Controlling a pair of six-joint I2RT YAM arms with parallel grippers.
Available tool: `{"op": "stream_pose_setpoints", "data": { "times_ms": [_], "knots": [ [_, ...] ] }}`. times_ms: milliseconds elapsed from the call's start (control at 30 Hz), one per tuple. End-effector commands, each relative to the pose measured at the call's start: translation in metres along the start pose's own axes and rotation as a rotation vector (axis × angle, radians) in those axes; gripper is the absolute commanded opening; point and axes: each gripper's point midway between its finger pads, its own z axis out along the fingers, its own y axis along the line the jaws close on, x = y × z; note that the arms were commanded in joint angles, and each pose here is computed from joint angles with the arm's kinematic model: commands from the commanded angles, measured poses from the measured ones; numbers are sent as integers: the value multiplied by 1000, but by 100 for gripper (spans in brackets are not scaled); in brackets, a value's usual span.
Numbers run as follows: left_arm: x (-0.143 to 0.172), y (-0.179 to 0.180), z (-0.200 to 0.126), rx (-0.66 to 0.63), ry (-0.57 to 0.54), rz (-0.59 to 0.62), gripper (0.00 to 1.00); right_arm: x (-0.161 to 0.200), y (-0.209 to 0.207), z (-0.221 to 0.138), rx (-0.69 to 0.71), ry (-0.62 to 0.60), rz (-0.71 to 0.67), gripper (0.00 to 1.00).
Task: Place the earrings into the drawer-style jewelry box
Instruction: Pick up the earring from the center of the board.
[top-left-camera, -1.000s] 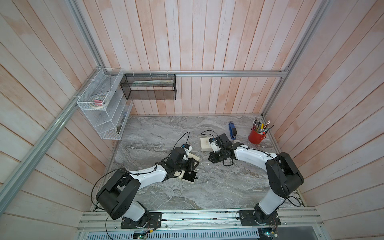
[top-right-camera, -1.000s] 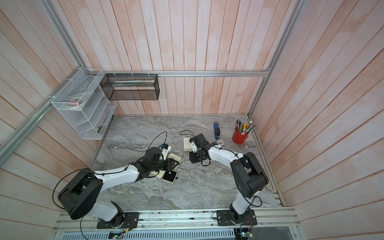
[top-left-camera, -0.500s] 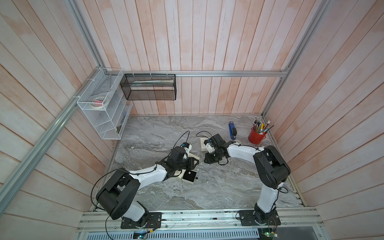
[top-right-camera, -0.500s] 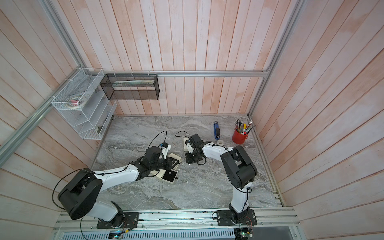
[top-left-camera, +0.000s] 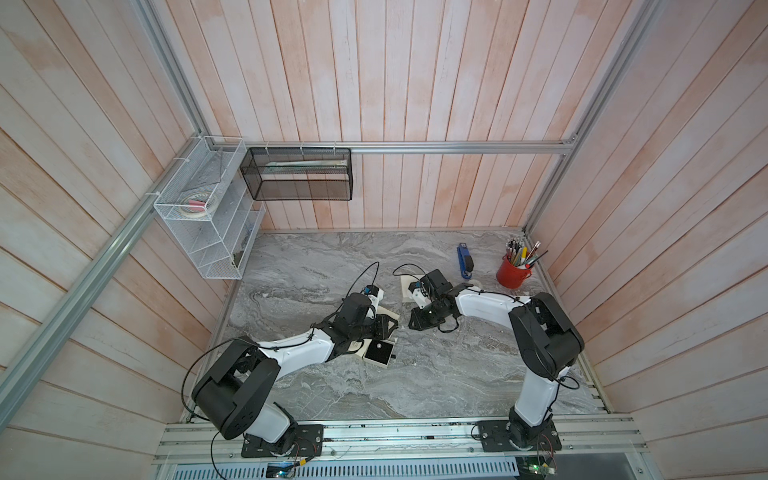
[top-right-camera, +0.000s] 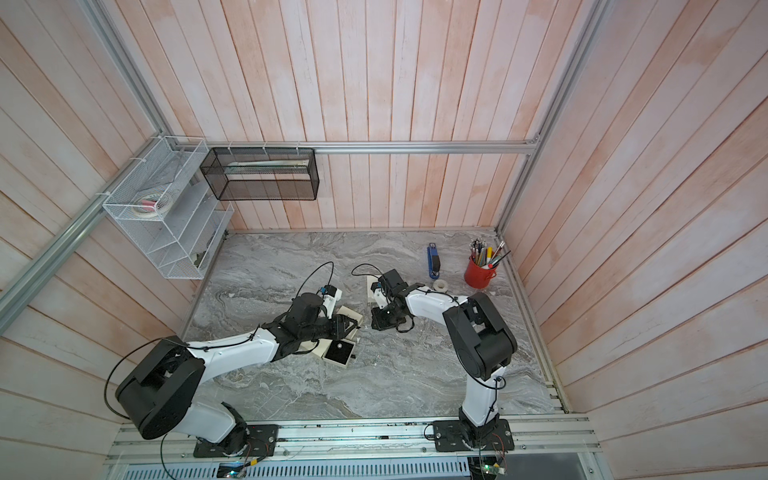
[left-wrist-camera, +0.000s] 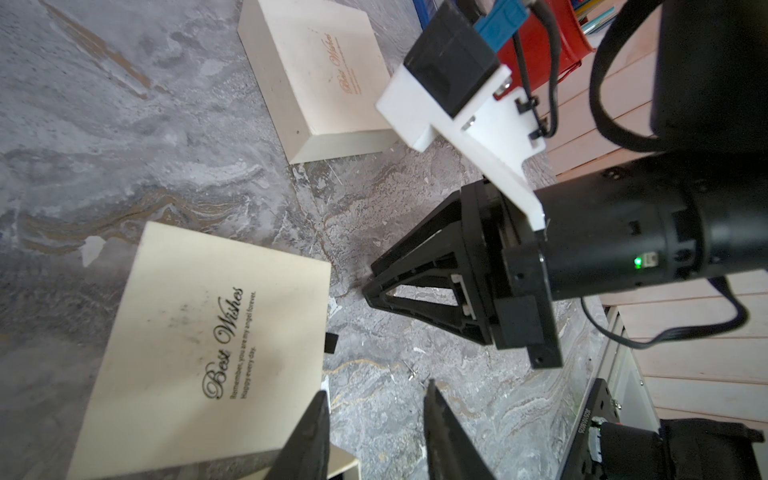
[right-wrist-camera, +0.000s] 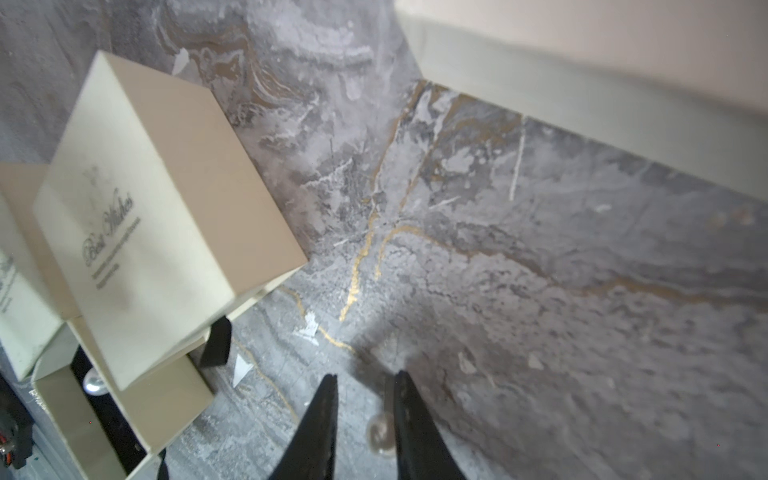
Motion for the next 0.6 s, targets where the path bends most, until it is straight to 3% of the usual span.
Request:
{"op": "stream_pose_setpoints", "data": {
  "times_ms": [0, 567],
  "knots": [
    [-5, -2, 2, -6, -3, 21, 39, 30, -9, 1, 39, 93, 37, 27],
    [-4, 1, 2, -12, -2, 19, 39, 33, -11, 6, 97, 117, 4, 29]
  ]
}}
